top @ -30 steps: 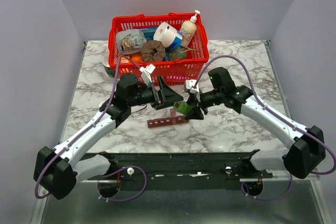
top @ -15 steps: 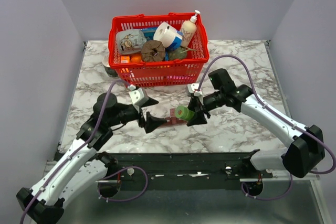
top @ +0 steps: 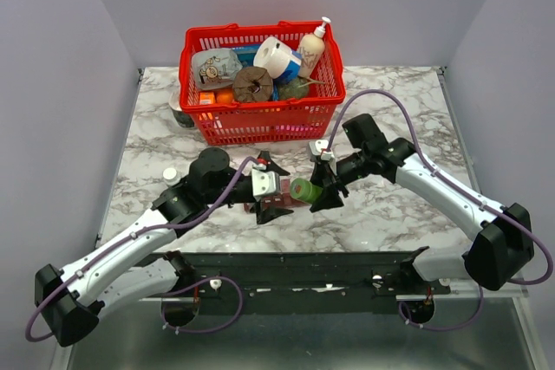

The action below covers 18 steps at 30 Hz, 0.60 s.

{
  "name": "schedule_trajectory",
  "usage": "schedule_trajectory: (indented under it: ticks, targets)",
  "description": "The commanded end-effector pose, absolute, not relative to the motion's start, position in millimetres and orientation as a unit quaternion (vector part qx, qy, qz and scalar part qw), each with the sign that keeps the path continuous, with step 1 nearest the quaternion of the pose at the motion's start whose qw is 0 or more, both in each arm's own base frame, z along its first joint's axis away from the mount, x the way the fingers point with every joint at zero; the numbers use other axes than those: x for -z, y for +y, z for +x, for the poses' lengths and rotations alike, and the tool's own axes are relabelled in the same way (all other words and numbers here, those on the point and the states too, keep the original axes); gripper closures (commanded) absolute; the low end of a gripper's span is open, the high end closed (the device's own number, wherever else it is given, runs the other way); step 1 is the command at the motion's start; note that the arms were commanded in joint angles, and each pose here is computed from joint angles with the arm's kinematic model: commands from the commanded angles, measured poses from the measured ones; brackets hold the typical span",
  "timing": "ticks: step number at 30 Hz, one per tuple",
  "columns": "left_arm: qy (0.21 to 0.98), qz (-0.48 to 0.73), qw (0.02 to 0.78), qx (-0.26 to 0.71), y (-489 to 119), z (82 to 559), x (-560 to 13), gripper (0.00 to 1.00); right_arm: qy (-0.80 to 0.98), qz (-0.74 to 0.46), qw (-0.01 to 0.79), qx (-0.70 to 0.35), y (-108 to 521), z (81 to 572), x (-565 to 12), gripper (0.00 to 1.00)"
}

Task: Sort the pills into containers

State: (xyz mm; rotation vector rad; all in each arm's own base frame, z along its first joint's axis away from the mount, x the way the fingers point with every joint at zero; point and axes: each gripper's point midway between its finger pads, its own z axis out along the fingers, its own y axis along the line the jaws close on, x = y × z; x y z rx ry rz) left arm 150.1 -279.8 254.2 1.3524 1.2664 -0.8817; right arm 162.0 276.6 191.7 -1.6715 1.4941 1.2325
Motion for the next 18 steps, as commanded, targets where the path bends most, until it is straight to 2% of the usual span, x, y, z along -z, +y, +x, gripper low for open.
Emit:
schedule_trajectory:
  ticks: [1, 6, 12, 15, 16, 18]
  targets:
    - [0.49, 0.585, 0.543, 0.349, -296, 155, -270, 0.04, 0.532, -0.629, 0.295, -0.484, 282, 159, -206, 0.97]
    - [0.497, 0.594, 0.537, 0.333, -305, 162, -266, 0.07, 0.532, -0.629, 0.295, -0.484, 281, 158, -205, 0.97]
    - [0.508, 0.599, 0.517, 0.339, -312, 163, -261, 0.18, 0.531, -0.629, 0.295, -0.485, 281, 157, -204, 0.97]
    - [0.511, 0.603, 0.504, 0.348, -314, 160, -258, 0.3, 0.531, -0.629, 0.294, -0.486, 281, 157, -204, 0.97]
    - [0.514, 0.602, 0.5, 0.35, -314, 159, -257, 0.43, 0.531, -0.629, 0.295, -0.485, 281, 157, -204, 0.97]
    - [0.519, 0.602, 0.494, 0.353, -314, 158, -255, 0.57, 0.531, -0.629, 0.293, -0.486, 281, 157, -203, 0.97]
